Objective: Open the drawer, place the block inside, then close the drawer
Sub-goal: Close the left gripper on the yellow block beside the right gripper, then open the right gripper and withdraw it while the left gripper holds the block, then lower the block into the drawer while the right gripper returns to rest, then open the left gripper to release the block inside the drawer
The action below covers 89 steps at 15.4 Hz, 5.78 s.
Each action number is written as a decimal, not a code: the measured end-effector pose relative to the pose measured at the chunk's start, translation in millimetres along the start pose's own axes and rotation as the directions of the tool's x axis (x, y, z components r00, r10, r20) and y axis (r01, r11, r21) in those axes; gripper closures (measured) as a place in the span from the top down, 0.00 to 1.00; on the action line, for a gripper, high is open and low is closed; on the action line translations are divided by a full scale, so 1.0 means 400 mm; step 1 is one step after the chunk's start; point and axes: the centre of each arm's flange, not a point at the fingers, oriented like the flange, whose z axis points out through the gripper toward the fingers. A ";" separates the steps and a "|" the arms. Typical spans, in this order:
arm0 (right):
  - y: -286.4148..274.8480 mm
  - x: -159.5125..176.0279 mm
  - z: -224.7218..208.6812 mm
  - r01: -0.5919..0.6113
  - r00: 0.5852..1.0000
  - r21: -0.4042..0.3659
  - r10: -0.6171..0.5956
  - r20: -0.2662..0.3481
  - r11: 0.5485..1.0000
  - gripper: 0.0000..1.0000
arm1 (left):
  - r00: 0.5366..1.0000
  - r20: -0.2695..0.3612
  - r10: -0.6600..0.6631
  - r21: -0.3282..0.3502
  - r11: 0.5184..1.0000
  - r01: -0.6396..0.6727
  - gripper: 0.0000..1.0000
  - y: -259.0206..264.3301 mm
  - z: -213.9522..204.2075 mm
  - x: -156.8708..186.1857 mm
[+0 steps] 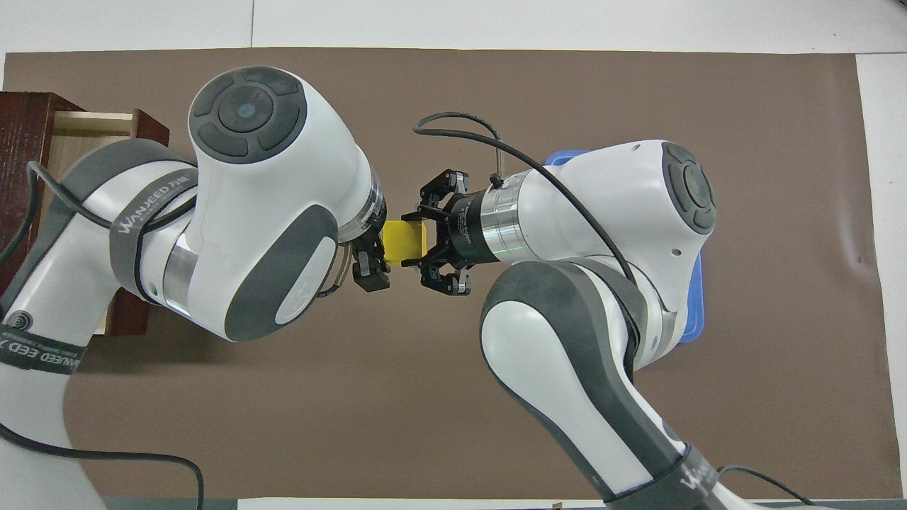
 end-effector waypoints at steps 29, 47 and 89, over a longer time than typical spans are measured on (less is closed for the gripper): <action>-0.014 -0.027 -0.025 -0.044 0.999 0.019 0.043 0.016 0.999 1.00 | 1.000 0.004 0.031 -0.010 0.999 -0.031 0.58 -0.012 -0.008 -0.018; -0.079 0.415 -0.556 0.752 0.459 -0.475 -0.880 -0.122 0.458 1.00 | 0.974 -0.079 0.213 0.007 0.977 -0.213 0.58 0.270 -0.152 0.736; 0.013 0.539 -0.788 0.734 0.119 -0.678 -0.990 0.081 0.033 1.00 | 0.975 -0.086 0.205 -0.078 0.974 -0.212 0.58 0.256 0.136 1.026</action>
